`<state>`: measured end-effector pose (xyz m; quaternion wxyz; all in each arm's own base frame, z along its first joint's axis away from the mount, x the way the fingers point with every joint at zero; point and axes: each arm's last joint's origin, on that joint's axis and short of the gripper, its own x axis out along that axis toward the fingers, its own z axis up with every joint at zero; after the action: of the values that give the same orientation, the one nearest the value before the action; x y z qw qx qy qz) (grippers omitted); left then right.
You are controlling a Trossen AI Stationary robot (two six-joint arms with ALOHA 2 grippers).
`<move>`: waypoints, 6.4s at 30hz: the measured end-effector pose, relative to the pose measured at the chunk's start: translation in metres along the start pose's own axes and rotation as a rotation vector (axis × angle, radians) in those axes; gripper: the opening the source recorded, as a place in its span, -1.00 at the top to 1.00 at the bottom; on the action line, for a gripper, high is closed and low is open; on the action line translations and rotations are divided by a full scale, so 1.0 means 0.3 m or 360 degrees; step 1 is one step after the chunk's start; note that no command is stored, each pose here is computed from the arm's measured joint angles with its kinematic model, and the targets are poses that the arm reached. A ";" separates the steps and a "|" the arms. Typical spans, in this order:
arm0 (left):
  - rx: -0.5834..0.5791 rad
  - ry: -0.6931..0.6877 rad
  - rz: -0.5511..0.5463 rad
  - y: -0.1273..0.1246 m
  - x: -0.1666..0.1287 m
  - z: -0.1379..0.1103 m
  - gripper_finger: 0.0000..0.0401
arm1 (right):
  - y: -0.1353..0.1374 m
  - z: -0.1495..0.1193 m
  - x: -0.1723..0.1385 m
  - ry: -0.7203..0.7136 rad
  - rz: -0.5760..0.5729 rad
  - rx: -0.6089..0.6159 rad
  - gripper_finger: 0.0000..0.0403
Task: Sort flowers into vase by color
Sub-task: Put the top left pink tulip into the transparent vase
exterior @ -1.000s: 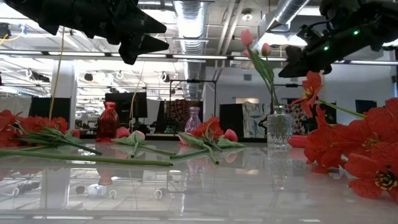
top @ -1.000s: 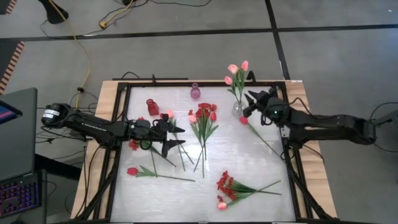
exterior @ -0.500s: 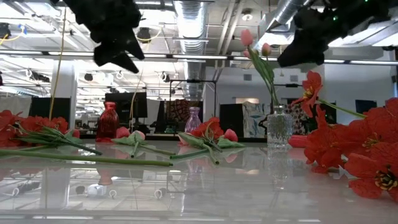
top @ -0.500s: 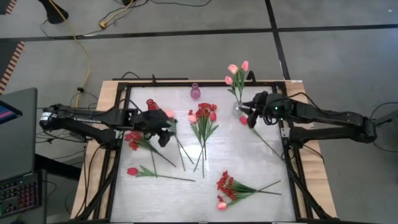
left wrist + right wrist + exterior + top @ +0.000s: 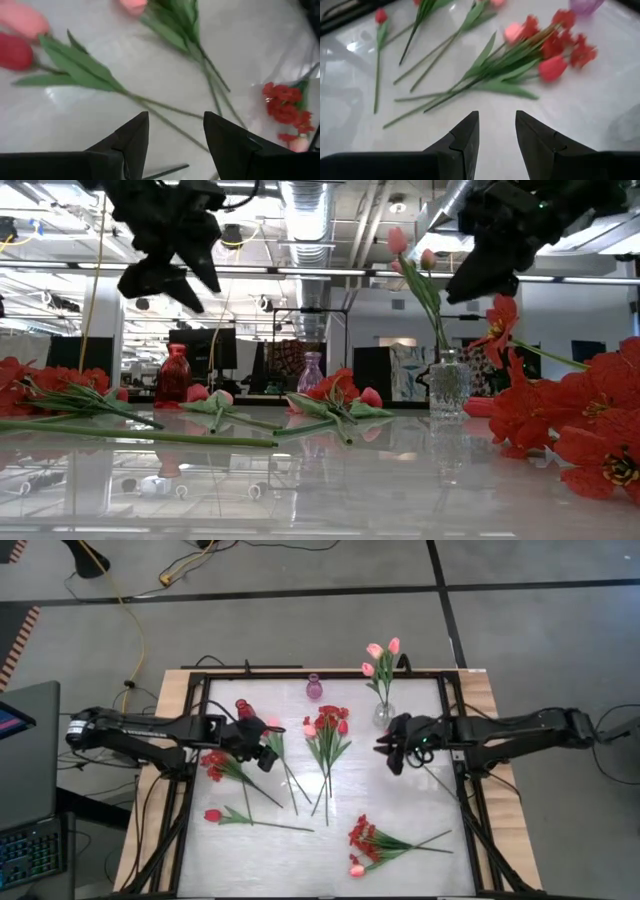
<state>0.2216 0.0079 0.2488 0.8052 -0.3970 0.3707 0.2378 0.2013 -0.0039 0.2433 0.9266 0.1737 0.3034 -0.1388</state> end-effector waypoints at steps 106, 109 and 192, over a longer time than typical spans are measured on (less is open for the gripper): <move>0.1225 -0.1168 -0.1324 -0.285 0.153 0.068 1.00 | 0.267 0.070 -0.044 -0.0814 0.0616 -0.0316 0.23; 0.1238 -0.1163 -0.1412 -0.312 0.186 0.075 1.00 | 0.272 0.082 -0.043 -0.0899 0.0617 -0.0368 0.23; 0.1052 -0.0755 -0.0544 -0.216 0.231 0.167 0.02 | 0.032 0.100 -0.233 -0.0934 -0.0396 -0.0383 0.86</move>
<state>0.3281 0.0178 0.2448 0.9795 -0.1081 0.1609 0.0543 0.1660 0.0033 0.3110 0.9642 -0.0226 0.0569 -0.2581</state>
